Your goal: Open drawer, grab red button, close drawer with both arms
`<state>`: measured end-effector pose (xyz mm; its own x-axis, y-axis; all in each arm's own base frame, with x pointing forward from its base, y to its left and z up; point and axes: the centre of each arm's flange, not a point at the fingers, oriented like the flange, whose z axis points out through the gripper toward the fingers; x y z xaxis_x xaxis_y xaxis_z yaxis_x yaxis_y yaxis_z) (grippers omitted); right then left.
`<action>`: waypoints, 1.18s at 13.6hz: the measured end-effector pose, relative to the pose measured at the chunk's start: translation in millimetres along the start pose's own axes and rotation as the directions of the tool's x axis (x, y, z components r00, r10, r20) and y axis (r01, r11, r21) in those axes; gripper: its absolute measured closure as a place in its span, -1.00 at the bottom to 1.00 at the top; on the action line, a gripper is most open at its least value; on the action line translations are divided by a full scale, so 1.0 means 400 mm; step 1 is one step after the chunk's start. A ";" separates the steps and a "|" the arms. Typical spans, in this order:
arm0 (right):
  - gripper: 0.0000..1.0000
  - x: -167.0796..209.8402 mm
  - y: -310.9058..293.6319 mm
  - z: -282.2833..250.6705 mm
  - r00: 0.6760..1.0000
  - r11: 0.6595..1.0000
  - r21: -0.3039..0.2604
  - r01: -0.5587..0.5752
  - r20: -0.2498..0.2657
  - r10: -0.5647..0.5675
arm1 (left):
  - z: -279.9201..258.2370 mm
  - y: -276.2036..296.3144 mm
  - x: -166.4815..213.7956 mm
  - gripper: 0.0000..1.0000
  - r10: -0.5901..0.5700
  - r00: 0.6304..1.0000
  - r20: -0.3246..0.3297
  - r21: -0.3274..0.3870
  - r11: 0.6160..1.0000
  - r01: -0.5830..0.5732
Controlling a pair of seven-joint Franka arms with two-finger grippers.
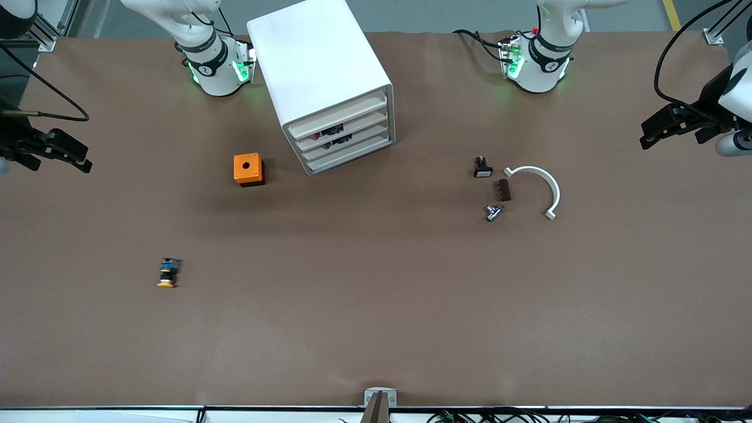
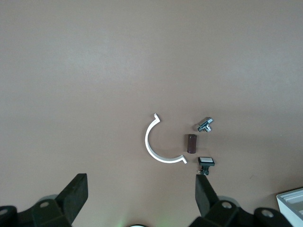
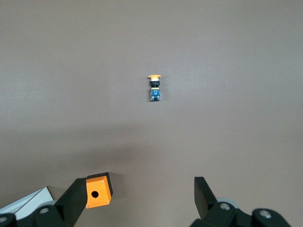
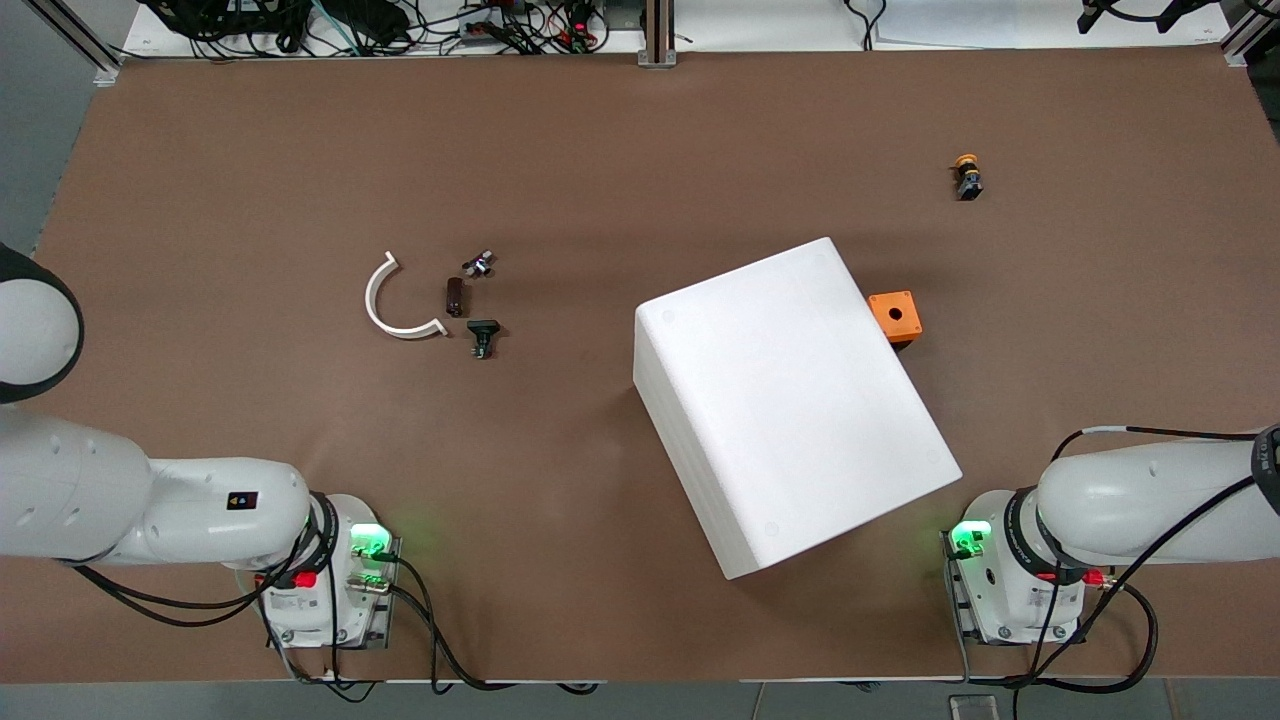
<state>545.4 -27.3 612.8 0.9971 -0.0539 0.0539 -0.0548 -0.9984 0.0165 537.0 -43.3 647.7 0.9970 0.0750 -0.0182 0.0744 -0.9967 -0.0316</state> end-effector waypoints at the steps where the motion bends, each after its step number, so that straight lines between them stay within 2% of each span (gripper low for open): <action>1: -1.00 0.000 0.000 0.000 1.000 1.000 0.000 0.000 0.000 0.000 | 0.000 0.000 0.000 -1.00 0.000 1.000 0.000 0.000 1.000 0.000; 5: -1.00 0.000 -0.001 0.000 1.000 1.000 0.000 0.001 0.000 -0.001 | 0.012 0.000 0.008 -1.00 -0.001 1.000 0.009 0.000 1.000 0.001; 11: -1.00 0.000 -0.003 0.000 1.000 1.000 0.000 0.002 0.000 -0.002 | 0.100 0.015 0.057 -1.00 0.008 0.997 0.073 0.004 1.000 -0.009; 14: -1.00 0.000 -0.003 0.000 1.000 1.000 0.000 0.002 0.000 -0.002 | 0.157 0.075 0.082 -1.00 0.018 0.993 0.113 0.003 1.000 -0.018; 16: -1.00 0.000 -0.003 0.000 1.000 1.000 0.000 0.002 0.000 -0.002 | 0.225 0.153 0.103 -1.00 -0.038 0.987 0.156 0.019 0.999 0.035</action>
<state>545.5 -26.2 612.8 0.9972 -0.0519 0.0539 -0.0528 -0.9985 0.0167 580.8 -98.3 555.3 0.9780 0.1163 -0.1730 0.1090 -0.9927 -0.0513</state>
